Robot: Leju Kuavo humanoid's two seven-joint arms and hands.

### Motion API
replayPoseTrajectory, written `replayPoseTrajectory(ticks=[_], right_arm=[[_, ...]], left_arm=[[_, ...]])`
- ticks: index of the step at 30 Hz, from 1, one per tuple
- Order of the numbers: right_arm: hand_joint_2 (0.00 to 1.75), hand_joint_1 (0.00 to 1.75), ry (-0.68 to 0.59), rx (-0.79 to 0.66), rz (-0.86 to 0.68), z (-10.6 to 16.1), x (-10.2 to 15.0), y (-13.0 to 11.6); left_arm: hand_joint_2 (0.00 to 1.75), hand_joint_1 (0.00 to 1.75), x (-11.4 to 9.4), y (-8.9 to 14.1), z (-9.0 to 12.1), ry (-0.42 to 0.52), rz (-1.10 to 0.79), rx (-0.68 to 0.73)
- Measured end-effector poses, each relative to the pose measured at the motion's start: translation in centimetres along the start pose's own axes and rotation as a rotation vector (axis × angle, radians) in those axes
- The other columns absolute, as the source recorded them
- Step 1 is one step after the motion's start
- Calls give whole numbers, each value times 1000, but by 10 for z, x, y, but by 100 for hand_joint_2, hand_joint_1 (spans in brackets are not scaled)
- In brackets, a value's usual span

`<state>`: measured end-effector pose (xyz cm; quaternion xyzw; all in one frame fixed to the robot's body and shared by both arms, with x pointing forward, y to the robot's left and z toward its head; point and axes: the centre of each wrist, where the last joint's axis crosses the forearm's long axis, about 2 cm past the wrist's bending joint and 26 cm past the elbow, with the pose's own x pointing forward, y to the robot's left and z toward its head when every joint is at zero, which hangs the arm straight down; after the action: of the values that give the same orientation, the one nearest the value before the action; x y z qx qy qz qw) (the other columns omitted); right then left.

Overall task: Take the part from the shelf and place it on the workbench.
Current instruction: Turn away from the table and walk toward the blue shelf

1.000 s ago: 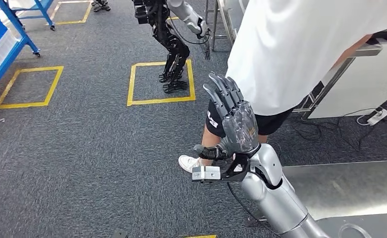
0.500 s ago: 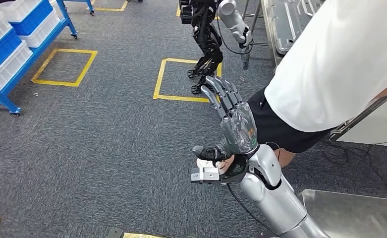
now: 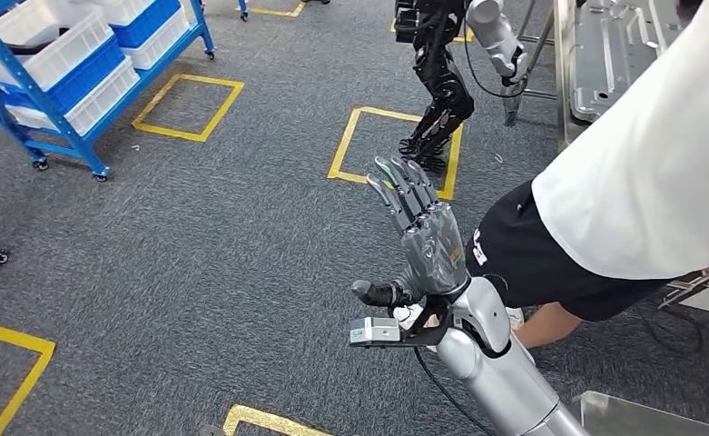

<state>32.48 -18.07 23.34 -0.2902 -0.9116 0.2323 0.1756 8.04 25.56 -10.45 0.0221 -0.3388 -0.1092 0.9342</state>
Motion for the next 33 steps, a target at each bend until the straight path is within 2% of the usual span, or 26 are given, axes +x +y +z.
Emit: replayPoseTrajectory(ticks=[8, 18, 33], right_arm=[[0, 0, 1, 9, -2, 3, -1, 2], [0, 0, 25, 20, -9, 12, -3, 4], [0, 0, 85, 26, 9, 43, -7, 9]], left_arm=[[0, 0, -4, 5, 1, -10, 28, 20], [0, 0, 2, 5, -2, -30, 34, 9], [0, 0, -2, 16, -1, -1, 16, 33]])
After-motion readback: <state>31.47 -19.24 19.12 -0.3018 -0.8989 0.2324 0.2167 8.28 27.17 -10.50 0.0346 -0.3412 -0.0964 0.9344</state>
